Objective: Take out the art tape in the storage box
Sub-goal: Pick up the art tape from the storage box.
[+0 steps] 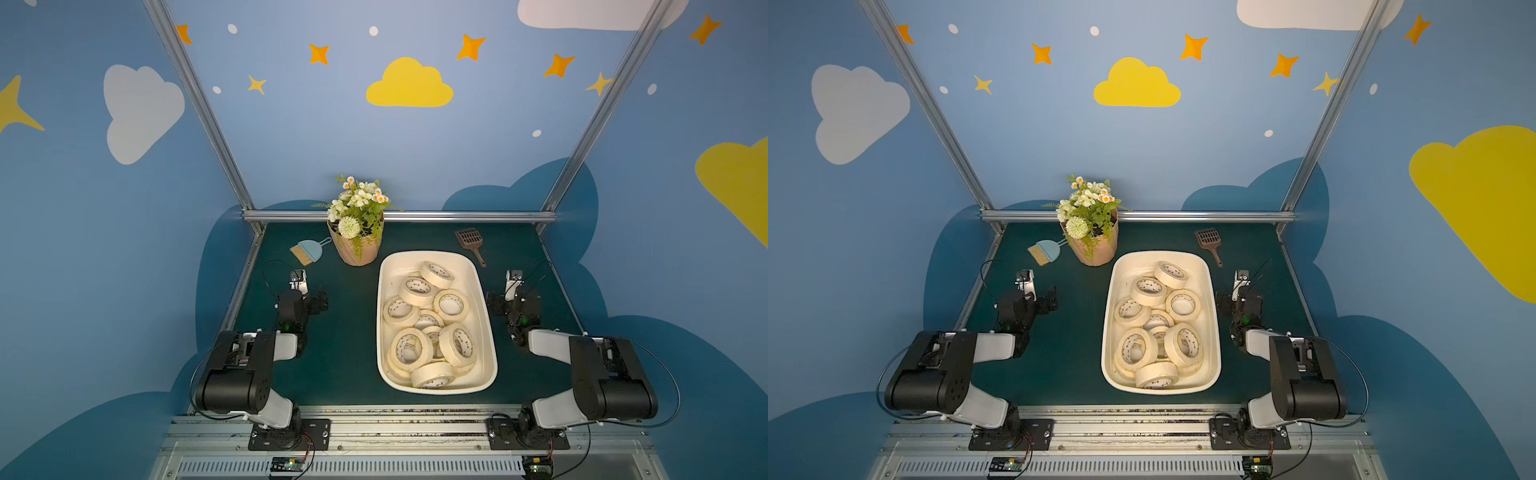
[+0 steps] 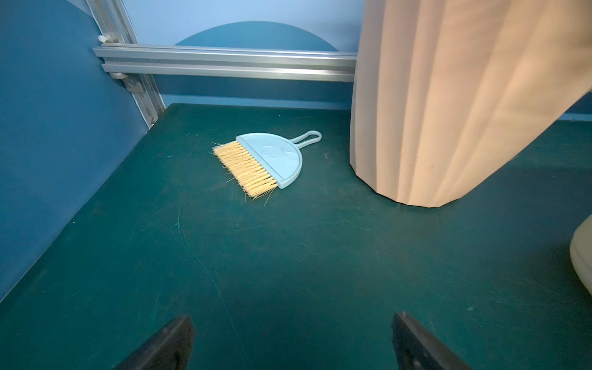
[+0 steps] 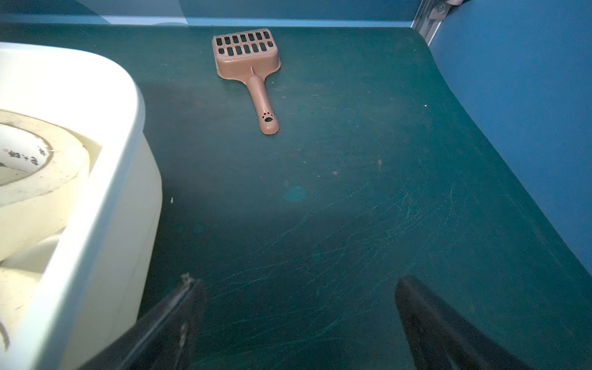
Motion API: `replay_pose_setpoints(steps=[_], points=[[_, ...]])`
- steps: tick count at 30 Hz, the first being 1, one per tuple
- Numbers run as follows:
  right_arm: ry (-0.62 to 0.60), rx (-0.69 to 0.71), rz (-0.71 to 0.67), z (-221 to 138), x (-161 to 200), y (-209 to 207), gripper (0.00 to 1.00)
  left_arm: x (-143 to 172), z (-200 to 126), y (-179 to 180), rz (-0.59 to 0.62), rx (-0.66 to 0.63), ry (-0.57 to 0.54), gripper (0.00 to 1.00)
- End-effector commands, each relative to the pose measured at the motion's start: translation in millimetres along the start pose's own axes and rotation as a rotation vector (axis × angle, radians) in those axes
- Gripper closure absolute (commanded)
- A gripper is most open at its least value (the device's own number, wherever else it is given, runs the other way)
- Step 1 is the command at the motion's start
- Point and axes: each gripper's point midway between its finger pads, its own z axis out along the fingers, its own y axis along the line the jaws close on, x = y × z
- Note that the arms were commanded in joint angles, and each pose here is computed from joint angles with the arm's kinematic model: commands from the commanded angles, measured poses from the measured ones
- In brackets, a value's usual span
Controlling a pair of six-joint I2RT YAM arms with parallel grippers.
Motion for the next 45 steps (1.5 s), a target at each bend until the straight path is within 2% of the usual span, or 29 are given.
replay_pose_setpoints(steps=[1,31,33,35,36,38,43,45], points=[[-0.008,-0.005,0.000,0,-5,1,0.01,8,1,2,0.010,-0.004,0.028,0.00],[-0.009,-0.016,0.008,0,-6,0,0.01,7,0,2,0.003,0.006,0.022,0.01],[-0.035,0.064,0.049,-4,-17,-13,0.01,-8,-3,10,-0.006,-0.038,-0.009,0.01],[-0.037,0.098,0.074,-10,-30,-20,0.01,-17,-10,15,-0.018,-0.074,0.054,0.01],[-0.006,0.102,0.087,-12,-36,-21,0.02,-28,-14,16,-0.016,-0.089,0.051,0.02],[0.109,0.046,0.021,-17,-37,-11,0.02,-53,-24,14,-0.003,-0.098,0.004,0.02],[0.184,0.044,-0.068,-38,-65,10,0.01,-113,-58,-13,0.060,-0.083,-0.028,0.03],[0.229,-0.010,-0.057,-52,-74,26,0.01,-128,-72,-32,0.076,-0.042,0.000,0.04]])
